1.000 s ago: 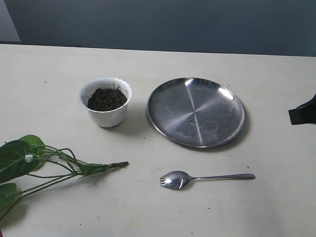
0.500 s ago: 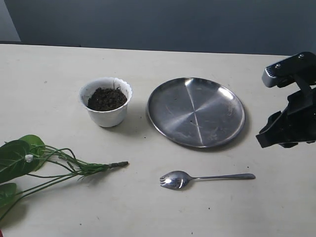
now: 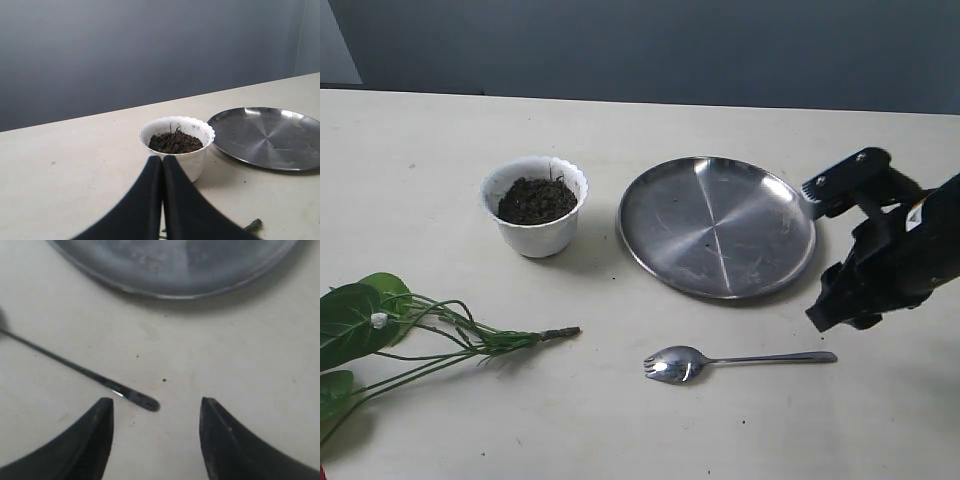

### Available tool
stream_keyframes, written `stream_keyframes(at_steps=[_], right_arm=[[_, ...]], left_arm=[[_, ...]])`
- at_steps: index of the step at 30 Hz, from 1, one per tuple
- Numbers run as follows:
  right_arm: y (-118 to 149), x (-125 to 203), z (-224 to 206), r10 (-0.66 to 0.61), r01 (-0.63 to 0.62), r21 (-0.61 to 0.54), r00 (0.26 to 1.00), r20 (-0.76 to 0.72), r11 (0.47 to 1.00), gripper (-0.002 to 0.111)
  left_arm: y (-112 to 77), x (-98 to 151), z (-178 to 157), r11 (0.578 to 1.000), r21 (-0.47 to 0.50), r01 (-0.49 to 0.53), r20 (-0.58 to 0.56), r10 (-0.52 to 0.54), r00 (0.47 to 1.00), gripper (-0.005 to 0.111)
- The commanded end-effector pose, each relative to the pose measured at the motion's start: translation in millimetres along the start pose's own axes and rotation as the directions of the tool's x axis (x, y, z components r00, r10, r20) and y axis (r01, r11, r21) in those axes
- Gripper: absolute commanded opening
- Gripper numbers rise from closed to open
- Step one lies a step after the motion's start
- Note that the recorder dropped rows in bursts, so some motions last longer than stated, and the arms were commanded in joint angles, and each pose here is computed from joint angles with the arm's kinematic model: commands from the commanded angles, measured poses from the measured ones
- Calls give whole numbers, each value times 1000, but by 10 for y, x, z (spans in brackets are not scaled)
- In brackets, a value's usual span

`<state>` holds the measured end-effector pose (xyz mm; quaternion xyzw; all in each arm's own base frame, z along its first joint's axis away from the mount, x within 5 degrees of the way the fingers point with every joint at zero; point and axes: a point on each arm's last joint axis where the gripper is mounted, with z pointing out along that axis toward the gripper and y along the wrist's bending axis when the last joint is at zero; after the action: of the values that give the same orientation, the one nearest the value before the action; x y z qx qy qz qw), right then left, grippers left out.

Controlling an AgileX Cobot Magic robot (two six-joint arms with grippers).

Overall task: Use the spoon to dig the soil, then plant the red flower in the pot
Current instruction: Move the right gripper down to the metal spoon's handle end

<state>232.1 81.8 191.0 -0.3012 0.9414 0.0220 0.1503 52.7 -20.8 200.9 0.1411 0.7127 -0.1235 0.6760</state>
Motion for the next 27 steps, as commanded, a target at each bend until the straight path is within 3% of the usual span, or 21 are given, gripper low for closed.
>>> stream_keyframes(at_steps=[1,4,7,17,19,24,27], right_arm=[[181,-47,115,-66,65,-28,997,-40,997,51],[257,-71,116,-45,44,-32,999,-29,998,46],[264,-78,117,-52,51,-29,998,-23,998,34],[244,-123,117,-67,67,-5,997,25,998,34],[246,-116,117,-67,67,-7,998,17,998,37],[251,-71,117,-73,73,-16,997,-31,997,57],[252,-29,114,-84,83,-21,994,-77,996,57]], left_arm=[[-4,-7,-3,1000,6,3,16,-3,1000,1],[-4,-7,-3,1000,6,3,16,-3,1000,1],[-4,-7,-3,1000,6,3,16,-3,1000,1],[-4,-7,-3,1000,6,3,16,-3,1000,1],[-4,-7,-3,1000,6,3,16,-3,1000,1],[-4,-7,-3,1000,6,3,16,-3,1000,1],[-4,-7,-3,1000,6,3,16,-3,1000,1]])
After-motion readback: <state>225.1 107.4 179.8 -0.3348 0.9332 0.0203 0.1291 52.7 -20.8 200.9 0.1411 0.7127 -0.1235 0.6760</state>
